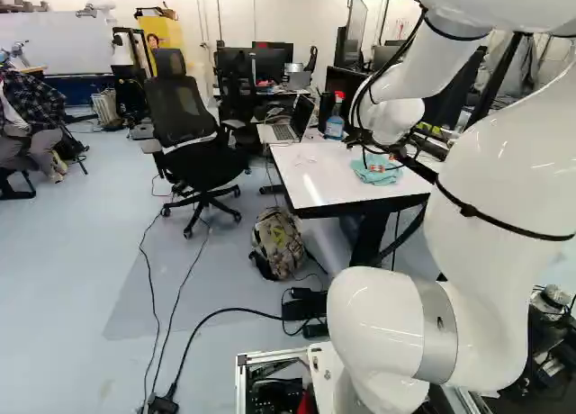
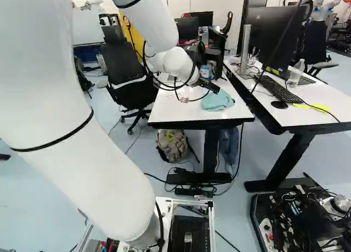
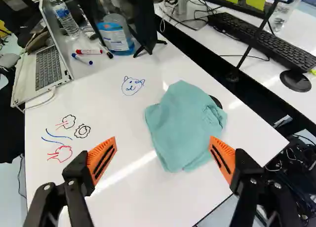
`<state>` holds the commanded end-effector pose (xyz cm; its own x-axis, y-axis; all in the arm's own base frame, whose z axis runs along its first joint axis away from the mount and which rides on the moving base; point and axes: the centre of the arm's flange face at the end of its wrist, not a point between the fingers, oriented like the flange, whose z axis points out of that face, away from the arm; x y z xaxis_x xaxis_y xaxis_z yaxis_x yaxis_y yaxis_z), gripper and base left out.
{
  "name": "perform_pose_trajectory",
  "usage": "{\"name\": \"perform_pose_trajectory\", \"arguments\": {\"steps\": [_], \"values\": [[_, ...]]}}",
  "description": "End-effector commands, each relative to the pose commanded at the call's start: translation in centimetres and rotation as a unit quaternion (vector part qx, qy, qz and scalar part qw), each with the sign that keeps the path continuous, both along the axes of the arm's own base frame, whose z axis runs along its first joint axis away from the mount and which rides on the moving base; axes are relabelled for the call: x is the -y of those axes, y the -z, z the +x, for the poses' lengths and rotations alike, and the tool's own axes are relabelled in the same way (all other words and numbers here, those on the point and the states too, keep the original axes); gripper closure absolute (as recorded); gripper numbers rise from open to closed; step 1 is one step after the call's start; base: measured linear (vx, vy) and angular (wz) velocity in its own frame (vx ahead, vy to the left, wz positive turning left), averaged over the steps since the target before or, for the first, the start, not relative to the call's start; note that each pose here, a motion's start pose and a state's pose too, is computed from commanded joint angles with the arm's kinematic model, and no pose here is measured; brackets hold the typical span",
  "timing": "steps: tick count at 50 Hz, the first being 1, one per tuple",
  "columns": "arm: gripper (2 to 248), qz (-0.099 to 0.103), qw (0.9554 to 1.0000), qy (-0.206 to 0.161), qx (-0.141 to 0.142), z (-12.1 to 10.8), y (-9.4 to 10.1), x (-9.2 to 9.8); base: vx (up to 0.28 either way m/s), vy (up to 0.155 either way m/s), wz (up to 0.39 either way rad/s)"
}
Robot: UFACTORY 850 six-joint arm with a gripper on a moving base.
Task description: Clean the table with the green towel
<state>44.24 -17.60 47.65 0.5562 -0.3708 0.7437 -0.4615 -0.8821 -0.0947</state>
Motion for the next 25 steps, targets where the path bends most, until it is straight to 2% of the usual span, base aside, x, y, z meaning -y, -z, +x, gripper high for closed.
{"name": "perform_pose_trajectory", "arguments": {"steps": [12,25], "values": [[3,0.028,0.9991,0.011,-0.030,1.2,-0.7,1.1,0.000,0.000,0.000],[3,0.060,0.9962,0.020,-0.060,2.5,-1.4,2.1,0.000,0.000,0.000]]}}
